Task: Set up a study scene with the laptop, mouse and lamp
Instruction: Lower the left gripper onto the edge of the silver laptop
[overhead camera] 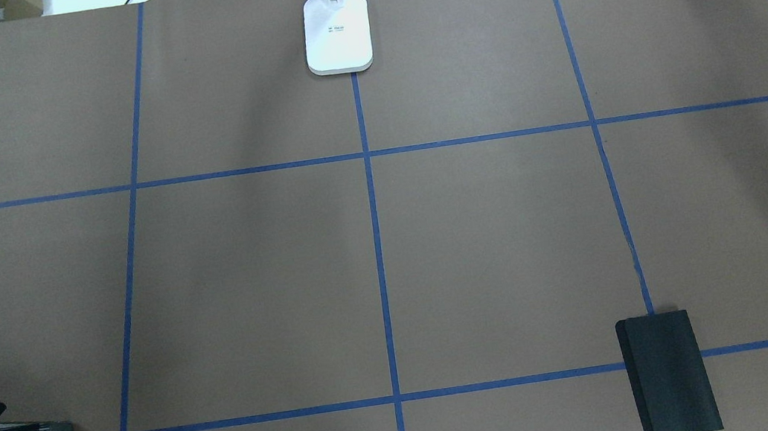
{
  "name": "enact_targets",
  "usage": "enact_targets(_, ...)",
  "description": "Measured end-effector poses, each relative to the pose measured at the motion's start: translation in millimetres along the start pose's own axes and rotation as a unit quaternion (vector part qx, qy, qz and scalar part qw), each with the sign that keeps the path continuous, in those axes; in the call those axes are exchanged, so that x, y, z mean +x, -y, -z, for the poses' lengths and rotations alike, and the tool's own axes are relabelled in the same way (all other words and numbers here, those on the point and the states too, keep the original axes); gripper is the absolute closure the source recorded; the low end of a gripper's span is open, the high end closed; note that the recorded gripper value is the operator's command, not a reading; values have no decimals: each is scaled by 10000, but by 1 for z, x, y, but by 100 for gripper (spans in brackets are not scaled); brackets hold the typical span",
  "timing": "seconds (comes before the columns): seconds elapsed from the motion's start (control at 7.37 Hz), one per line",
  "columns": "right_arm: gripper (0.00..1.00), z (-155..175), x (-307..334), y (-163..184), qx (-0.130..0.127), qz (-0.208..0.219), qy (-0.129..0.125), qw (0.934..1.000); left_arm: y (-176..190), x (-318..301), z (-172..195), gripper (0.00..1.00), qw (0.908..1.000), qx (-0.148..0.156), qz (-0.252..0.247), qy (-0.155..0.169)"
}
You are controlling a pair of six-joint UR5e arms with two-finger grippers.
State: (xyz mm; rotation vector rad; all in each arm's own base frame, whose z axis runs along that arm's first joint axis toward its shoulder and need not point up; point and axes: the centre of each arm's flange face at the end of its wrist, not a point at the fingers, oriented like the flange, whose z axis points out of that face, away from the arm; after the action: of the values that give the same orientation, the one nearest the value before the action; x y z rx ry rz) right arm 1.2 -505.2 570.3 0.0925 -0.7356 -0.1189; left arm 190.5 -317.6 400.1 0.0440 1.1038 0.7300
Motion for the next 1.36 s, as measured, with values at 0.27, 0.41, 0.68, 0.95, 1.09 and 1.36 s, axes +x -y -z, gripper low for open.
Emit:
enact_targets(0.27,0,0,-1,1,3,3,1,10000,-1,4,-2,2,9997,60,-216,4)
enact_targets(0.41,0,0,-1,1,3,7,0,10000,0,8,-7,2,9990,61,-441,37)
enact_targets(0.68,0,0,-1,1,1,13,-3,10000,-6,7,-15,2,9971,1,-752,103)
enact_targets(0.95,0,0,-2,1,-2,15,2,10000,-12,5,-18,2,9960,-50,-882,118)
enact_targets(1.09,0,0,-2,2,1,19,3,10000,-15,3,-20,2,9953,-87,-960,117)
enact_targets(1.36,0,0,-3,2,7,26,4,10000,-19,3,-25,3,9942,-179,-1055,86)
